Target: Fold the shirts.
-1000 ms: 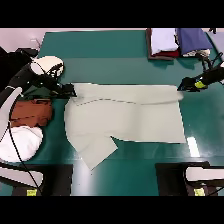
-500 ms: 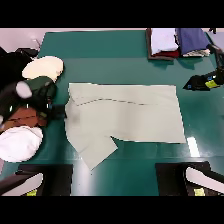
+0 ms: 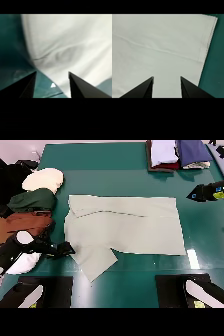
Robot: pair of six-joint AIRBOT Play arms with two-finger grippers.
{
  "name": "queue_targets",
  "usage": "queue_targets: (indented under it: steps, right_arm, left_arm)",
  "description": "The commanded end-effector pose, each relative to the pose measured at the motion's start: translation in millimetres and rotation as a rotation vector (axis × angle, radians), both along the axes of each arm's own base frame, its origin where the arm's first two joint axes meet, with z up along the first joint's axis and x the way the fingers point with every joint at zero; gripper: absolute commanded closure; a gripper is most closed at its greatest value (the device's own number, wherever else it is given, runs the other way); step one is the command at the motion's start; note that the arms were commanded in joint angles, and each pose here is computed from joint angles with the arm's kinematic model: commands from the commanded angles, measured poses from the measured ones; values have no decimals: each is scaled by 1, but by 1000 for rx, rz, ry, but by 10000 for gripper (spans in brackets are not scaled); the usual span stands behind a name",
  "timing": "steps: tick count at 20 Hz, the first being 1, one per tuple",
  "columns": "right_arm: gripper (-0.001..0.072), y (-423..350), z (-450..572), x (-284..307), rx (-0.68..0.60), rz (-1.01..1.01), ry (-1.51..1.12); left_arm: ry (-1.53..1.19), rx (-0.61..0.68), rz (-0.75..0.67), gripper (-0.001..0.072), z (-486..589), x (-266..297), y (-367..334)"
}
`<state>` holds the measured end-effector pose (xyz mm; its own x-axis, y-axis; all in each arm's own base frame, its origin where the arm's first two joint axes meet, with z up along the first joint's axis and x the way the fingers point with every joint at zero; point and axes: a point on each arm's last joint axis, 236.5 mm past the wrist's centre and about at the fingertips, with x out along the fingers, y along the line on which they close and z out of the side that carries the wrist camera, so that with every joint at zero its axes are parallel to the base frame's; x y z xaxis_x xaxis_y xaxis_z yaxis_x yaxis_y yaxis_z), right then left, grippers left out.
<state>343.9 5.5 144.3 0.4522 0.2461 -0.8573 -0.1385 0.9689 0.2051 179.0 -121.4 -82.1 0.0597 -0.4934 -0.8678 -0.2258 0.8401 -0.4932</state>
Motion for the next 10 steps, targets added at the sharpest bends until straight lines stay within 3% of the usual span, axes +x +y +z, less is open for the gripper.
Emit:
queue_targets:
  steps: [1,3,4,5,6,7,10]
  right_arm:
    - [324,1,5,-3,3,-10,-11]
    - [324,4,6,-2,15,-7,-13]
    - [325,6,7,-2,30,-5,-15]
    - [324,3,6,-3,27,-13,-9]
    - [324,-2,5,-6,29,-24,4]
    - [324,-9,2,-10,32,-42,23]
    - [325,-36,-39,-41,55,-149,135]
  left_arm:
    - [-29,-58,49,220,-6,3,-11]
    - [-62,-55,27,225,-6,6,-18]
    - [-75,-55,13,332,-5,7,-22]
    - [-84,-57,-3,518,-3,8,-26]
    - [-89,-61,-15,647,2,9,-28]
    - [-95,-67,-45,679,10,10,-30]
    - [-137,-44,-127,680,33,20,-28]
